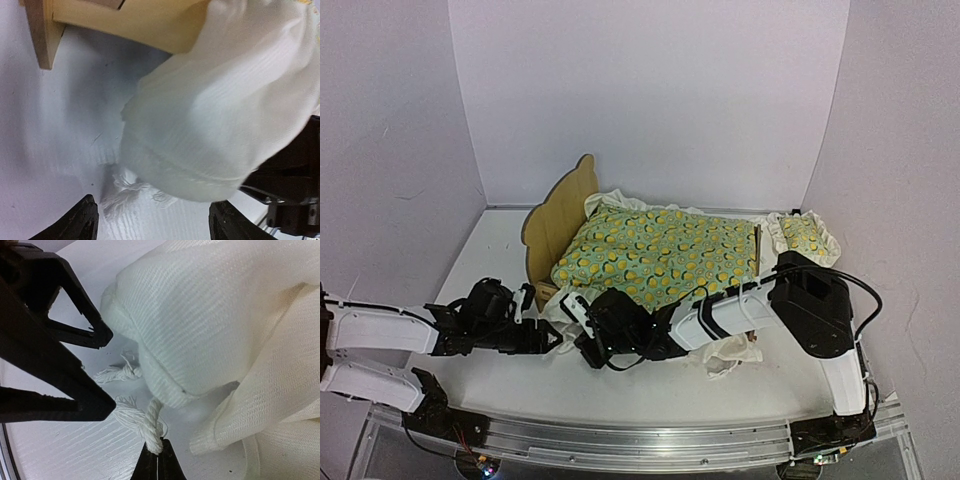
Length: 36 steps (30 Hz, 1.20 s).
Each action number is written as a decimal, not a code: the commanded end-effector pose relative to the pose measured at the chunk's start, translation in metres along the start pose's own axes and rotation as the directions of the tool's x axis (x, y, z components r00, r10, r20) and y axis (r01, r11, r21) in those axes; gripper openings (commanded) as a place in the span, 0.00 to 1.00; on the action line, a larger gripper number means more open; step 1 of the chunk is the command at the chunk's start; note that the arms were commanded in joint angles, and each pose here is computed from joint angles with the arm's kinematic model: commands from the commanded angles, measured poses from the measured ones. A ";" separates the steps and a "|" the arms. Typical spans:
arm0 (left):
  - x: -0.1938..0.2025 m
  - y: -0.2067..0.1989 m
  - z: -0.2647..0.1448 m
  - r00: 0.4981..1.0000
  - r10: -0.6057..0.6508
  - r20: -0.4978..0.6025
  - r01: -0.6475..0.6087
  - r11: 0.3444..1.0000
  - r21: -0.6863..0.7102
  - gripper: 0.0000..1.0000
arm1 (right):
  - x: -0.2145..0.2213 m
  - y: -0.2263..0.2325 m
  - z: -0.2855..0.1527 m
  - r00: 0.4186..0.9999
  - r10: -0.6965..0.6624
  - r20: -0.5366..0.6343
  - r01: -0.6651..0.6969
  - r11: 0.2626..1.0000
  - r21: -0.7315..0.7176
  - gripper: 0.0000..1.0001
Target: Set up the pet bed
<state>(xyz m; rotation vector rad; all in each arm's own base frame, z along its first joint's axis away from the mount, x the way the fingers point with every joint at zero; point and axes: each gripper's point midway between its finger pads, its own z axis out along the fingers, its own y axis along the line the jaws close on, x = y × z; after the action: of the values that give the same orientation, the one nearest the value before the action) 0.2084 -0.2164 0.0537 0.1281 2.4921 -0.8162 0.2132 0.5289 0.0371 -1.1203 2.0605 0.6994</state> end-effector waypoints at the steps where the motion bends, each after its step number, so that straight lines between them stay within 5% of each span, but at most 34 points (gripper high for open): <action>1: -0.015 -0.003 -0.001 0.996 0.076 0.045 -0.072 0.994 -0.081 0.76 | -0.037 0.008 -0.011 0.997 0.012 0.081 -0.010 1.000 -0.029 0.00; 8: -0.006 -0.005 0.024 0.991 0.128 -0.037 -0.131 0.988 -0.086 0.69 | -0.041 0.009 -0.014 0.996 0.006 0.091 -0.003 1.000 -0.031 0.00; 13: -0.018 0.018 0.026 0.991 0.137 0.006 -0.132 0.964 -0.232 0.41 | -0.045 0.010 -0.019 0.995 0.006 0.101 -0.003 0.999 -0.033 0.00; 17: -0.027 0.016 0.009 0.990 0.128 0.059 -0.110 0.965 -0.240 0.02 | -0.039 0.001 -0.022 0.995 0.038 0.090 -0.036 0.999 -0.017 0.00; 25: -0.027 -0.018 -0.030 0.991 0.062 0.116 -0.058 0.997 -0.041 0.00 | -0.032 -0.045 -0.016 0.978 0.187 0.087 -0.195 0.977 0.091 0.00; 36: 0.029 -0.011 -0.013 0.991 0.038 -0.127 -0.038 0.999 0.009 0.00 | -0.056 -0.060 -0.028 0.969 0.201 0.147 -0.222 0.964 0.145 0.00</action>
<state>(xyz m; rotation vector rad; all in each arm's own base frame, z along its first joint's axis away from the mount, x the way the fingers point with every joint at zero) 0.1917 -0.2187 0.0712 0.2144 2.5038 -0.7880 0.2613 0.5026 0.0403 -0.8414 2.1870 0.6425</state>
